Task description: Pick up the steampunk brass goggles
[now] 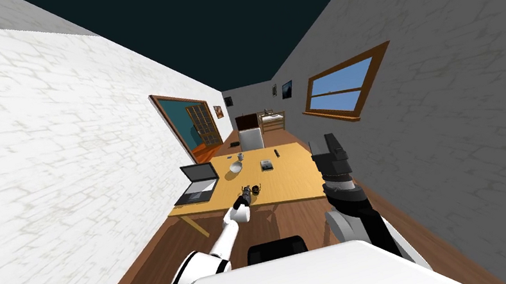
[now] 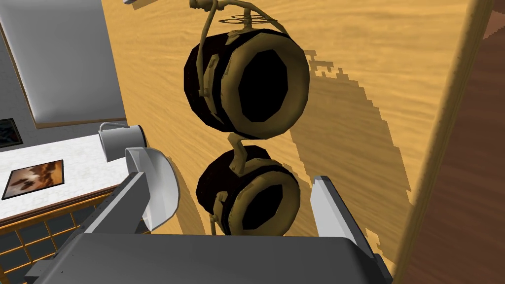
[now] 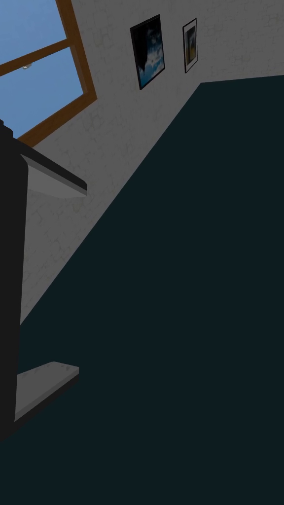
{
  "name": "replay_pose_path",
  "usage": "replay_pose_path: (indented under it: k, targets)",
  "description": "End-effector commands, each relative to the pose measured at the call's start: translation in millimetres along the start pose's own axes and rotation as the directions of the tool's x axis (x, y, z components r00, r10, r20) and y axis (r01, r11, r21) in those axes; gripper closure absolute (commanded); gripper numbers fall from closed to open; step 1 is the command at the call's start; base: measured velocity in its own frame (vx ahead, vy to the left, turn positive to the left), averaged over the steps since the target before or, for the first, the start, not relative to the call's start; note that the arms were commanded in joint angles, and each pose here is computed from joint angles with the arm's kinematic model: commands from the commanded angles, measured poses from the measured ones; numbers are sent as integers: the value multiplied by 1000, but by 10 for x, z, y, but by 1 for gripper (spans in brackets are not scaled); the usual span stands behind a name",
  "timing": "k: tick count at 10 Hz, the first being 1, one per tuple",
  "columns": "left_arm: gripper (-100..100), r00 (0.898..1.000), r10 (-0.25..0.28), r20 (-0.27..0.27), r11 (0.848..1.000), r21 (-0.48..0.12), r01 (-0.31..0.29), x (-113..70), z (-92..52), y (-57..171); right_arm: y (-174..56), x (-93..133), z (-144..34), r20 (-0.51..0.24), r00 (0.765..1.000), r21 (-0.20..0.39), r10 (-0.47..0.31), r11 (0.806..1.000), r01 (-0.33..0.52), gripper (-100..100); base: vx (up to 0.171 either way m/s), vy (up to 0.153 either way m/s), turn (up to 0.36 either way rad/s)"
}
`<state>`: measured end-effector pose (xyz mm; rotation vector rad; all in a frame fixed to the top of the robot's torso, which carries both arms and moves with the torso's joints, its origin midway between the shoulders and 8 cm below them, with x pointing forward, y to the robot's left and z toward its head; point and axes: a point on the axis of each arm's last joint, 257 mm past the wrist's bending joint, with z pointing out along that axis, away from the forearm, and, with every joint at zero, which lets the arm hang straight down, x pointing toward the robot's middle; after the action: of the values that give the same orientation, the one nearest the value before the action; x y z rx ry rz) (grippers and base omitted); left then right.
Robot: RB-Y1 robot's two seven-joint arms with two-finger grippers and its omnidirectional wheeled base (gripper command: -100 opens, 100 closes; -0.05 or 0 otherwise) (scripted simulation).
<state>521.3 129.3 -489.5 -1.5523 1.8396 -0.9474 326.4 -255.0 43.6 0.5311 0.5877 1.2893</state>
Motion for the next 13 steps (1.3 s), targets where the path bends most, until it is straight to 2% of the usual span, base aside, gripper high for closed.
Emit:
replay_pose_path:
  k: [1,6,9,10,11,13]
  targets:
    - [-100,1000,11,-11,1000,-4,-11,91,-32,91,0,0,0,0,1000,0,0,1000,0,0,102,9,69]
    - [-100,999,23,-27,1000,-4,-23,235,-123,210,0,0,0,0,1000,0,0,1000,0,0,62,-3,48]
    - [-100,999,33,-41,999,-2,-33,367,-226,309,0,0,0,0,1000,0,0,1000,0,0,67,-3,67]
    - [-100,999,30,-38,1000,-3,-30,328,-202,284,0,0,0,0,1000,0,0,1000,0,0,33,-6,16]
    - [100,999,32,-39,999,-3,-32,332,-205,287,0,0,0,0,1000,0,0,1000,0,0,0,0,0]
    - [100,999,31,-39,1000,-4,-31,332,-206,294,0,0,1,0,1000,0,0,1000,0,0,0,0,0]
